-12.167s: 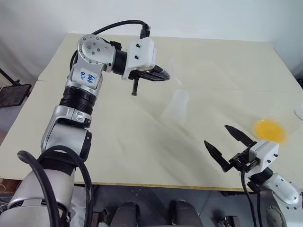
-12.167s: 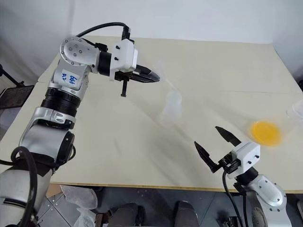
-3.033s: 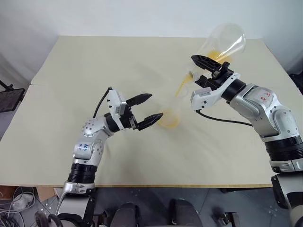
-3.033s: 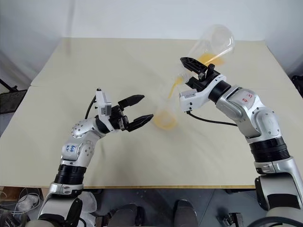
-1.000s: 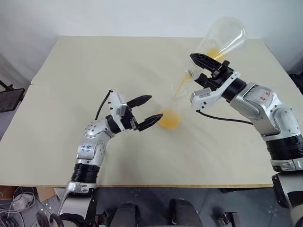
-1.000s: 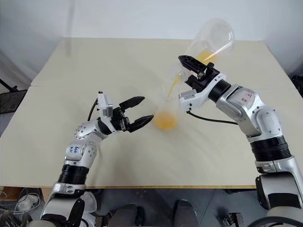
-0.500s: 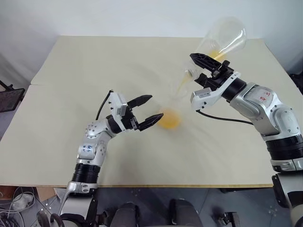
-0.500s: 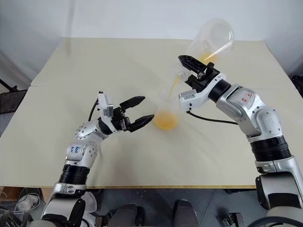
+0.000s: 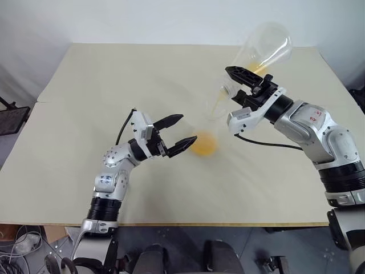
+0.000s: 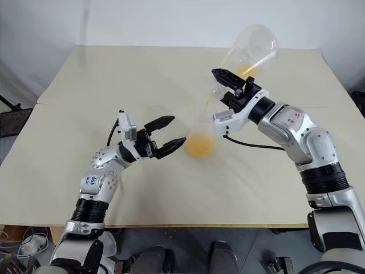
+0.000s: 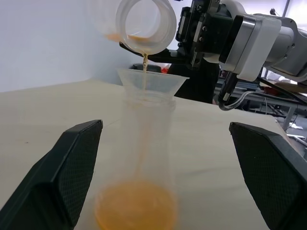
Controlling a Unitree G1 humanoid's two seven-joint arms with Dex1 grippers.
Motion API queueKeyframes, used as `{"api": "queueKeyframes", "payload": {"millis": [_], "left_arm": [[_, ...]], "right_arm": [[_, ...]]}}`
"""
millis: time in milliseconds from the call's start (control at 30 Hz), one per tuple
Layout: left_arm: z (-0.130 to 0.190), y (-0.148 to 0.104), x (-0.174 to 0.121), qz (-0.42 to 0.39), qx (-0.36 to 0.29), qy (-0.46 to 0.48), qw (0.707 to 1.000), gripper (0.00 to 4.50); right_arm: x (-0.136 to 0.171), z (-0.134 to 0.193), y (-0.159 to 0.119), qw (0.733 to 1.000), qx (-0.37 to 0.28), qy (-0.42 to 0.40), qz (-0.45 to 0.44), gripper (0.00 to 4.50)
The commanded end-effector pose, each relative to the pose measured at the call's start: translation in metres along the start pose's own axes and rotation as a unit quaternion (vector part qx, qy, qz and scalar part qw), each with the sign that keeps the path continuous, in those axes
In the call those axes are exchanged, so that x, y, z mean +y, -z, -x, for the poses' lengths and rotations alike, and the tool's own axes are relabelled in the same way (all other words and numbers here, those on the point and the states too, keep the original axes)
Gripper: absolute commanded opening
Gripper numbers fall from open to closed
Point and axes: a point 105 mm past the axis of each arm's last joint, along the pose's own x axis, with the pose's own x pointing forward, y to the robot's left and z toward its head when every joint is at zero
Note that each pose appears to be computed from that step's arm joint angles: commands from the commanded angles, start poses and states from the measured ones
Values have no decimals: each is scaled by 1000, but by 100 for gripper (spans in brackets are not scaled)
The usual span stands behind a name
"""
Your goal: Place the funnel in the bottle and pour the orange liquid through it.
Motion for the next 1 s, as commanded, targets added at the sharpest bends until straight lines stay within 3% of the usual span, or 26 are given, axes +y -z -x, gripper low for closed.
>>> {"api": "queueKeyframes", "payload": {"millis": [33,1000], "left_arm": [[-7,-11,-4,-21,-13,13,1000,450],[-7,-11,-6,-18,-15,14,1000,450]], "right_arm": [[-20,2,7,999,7,30,23,243],[-20,3,7,999,4,32,43,243]]}}
